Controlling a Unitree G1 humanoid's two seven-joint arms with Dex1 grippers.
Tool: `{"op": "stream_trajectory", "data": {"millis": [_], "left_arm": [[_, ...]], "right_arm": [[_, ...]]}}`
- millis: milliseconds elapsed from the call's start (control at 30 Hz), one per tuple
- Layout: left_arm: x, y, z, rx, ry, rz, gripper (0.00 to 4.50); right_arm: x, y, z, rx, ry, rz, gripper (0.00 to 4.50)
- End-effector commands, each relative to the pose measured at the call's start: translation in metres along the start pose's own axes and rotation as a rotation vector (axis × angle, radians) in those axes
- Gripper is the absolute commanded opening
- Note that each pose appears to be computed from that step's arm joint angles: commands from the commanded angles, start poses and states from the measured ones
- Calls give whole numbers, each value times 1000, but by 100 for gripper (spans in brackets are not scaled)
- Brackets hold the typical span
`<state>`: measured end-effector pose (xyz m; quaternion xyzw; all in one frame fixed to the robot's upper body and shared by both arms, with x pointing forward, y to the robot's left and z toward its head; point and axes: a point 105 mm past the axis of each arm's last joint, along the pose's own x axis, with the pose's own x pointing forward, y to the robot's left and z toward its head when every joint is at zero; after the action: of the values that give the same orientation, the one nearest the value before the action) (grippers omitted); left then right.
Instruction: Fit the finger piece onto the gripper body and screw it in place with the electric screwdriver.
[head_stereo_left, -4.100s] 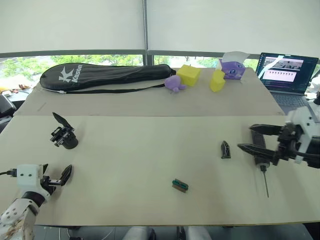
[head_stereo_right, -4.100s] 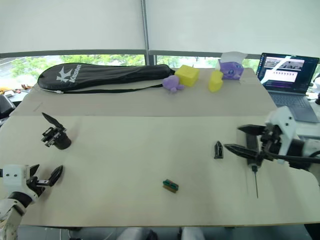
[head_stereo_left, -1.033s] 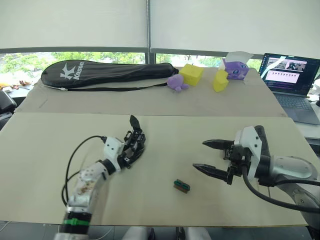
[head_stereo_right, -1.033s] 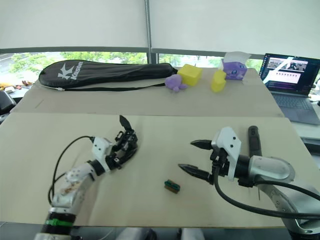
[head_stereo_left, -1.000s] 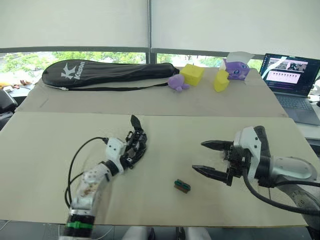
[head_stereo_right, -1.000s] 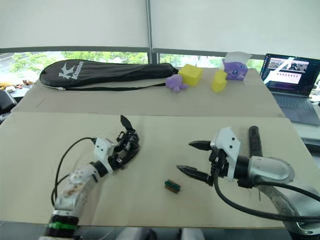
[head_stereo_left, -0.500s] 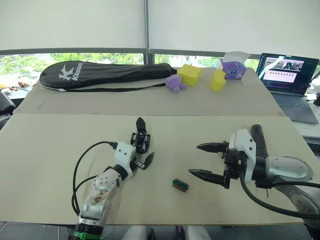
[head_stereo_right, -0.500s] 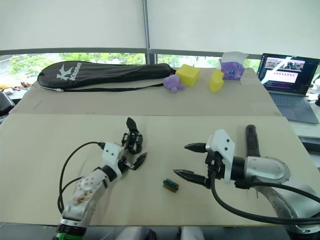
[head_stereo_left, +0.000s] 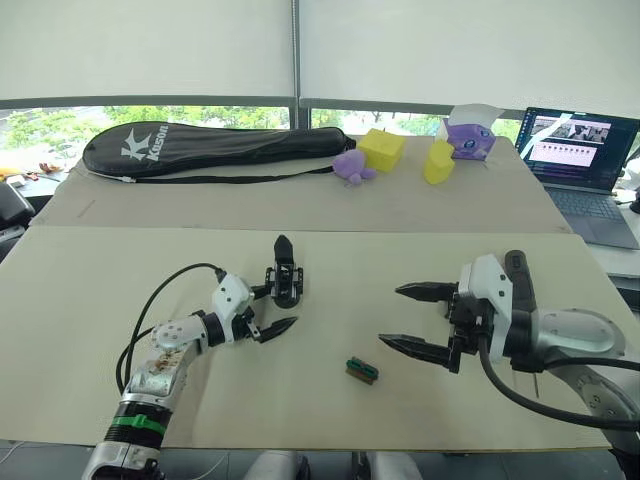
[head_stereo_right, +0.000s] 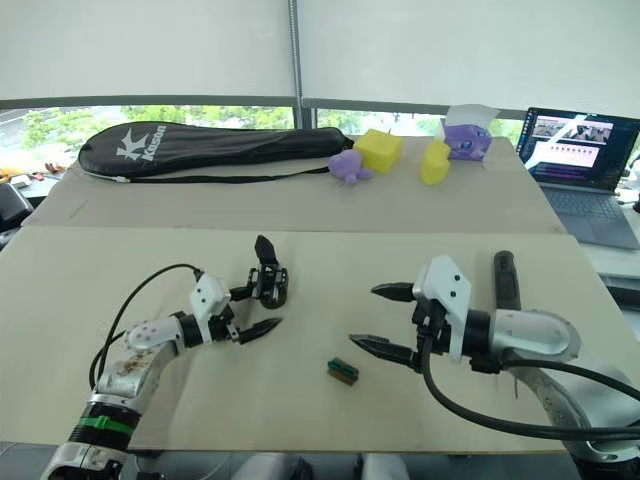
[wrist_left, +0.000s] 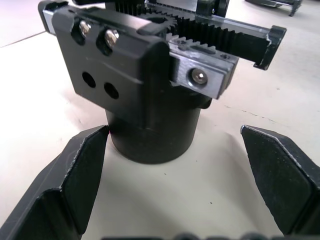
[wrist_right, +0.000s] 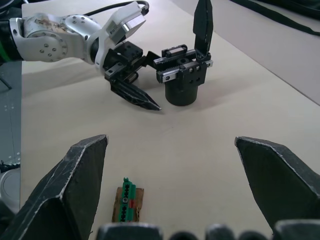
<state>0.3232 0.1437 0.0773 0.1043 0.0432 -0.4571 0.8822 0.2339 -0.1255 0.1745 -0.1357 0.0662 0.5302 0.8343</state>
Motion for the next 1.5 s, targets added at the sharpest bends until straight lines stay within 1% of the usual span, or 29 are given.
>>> {"op": "stream_trajectory", "data": {"millis": [33,200,300,367,400,500,667,733,833,1000,1167,1233,1300,1333,1367,1500], "left_arm": [[7,8,6,-10,-26,10,446],[17,12,9,2,-43,-2,446],[17,14,8,15,-47,-6,363],[17,13,7,23,-48,-19,268],[17,12,7,25,-49,-23,232],[23,-1,13,45,-76,-77,233],[53,-34,39,68,-156,-186,233],[66,-43,48,69,-177,-202,233],[84,-48,55,61,-181,-193,233],[95,-55,53,61,-164,-195,233],[98,-55,39,71,-111,-190,233],[97,-55,30,60,-81,-191,233],[95,-56,24,47,-63,-200,340],[93,-56,22,42,-55,-201,382],[91,-56,21,34,-48,-201,441],[74,-45,20,12,-13,-182,441]], "right_arm": [[-3,3,9,-47,-26,-14,450],[-2,2,10,-49,-27,-23,450],[-2,2,11,-52,-28,-26,450],[-2,1,11,-53,-28,-28,450],[-2,1,11,-54,-27,-28,450],[-6,0,11,-54,-22,-46,450],[-22,-1,11,-43,-12,-102,450],[-28,1,8,-37,-1,-129,450],[-33,4,3,-19,13,-166,450],[-33,10,1,-6,11,-203,450],[-33,8,-3,-16,22,-247,450],[-34,7,-4,-19,28,-256,450],[-34,6,-4,-21,29,-260,450],[-35,5,-4,-21,29,-261,450],[-35,5,-4,-21,28,-261,450],[-39,2,-4,-22,64,-249,450]]}}
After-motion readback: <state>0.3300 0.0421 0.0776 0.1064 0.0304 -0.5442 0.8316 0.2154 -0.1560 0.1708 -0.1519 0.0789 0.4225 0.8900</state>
